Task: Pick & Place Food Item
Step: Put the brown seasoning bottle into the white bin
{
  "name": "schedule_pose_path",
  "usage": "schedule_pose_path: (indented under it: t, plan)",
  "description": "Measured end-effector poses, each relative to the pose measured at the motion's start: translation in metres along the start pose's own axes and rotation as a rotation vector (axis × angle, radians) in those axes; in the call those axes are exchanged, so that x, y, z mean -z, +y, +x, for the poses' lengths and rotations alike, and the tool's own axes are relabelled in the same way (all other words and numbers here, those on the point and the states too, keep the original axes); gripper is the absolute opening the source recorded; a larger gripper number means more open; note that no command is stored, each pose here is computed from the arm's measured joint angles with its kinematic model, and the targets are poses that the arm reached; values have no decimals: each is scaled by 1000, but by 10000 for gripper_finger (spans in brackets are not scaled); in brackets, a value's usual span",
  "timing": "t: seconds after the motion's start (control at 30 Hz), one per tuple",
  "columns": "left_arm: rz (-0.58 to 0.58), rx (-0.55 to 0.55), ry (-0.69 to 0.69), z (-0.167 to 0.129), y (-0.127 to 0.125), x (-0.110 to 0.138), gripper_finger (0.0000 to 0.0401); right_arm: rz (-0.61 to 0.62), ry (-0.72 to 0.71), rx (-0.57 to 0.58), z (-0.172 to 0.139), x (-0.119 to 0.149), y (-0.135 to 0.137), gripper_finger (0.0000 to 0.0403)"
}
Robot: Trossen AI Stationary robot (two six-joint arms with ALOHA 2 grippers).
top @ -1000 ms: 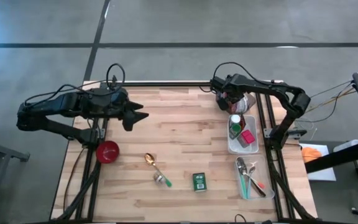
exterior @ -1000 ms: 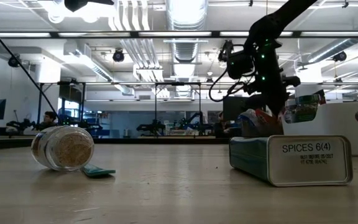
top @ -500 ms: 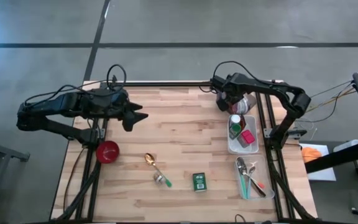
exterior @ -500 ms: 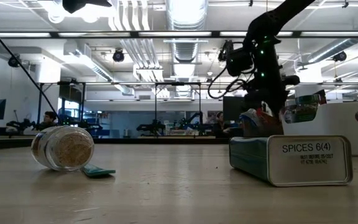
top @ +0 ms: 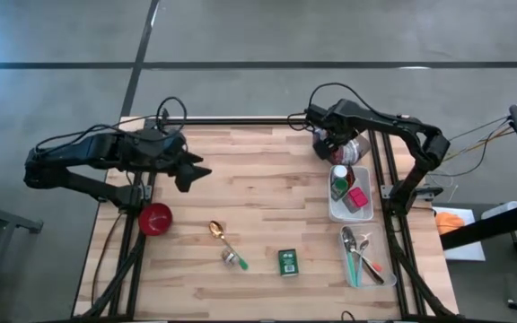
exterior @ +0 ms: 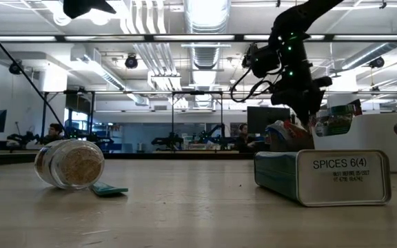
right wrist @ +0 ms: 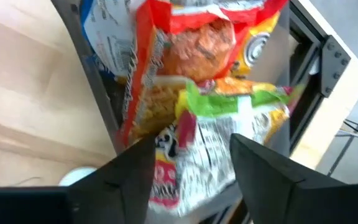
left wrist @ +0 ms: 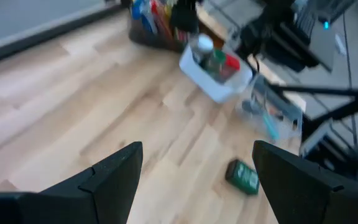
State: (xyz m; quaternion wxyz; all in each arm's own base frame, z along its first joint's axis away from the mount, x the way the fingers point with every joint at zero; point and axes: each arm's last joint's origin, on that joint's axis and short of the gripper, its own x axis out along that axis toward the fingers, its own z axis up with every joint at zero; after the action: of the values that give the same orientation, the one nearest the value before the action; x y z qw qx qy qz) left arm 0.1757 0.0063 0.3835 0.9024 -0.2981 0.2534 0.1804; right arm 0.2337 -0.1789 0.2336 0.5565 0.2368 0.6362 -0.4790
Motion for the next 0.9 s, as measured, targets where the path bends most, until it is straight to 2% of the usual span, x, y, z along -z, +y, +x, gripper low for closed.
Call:
schedule_pose_path:
  t: [0.2,0.5,0.73,0.8,0.9]
  plan:
    - [46,38,188,23,3,19,308,-4,-28,-7,-22,9,-2,240]
    - [416,95,487,76,8,86,308,-26,-207,-127,-74,50,1,258]
    - [771,236,515,107,-7,131,308,-28,-307,-236,-102,87,8,258]
    - [845,260,515,115,-11,139,308,-40,-323,-260,-107,97,12,258]
    - [897,277,529,129,-17,149,308,-68,-340,-291,-113,112,19,258]
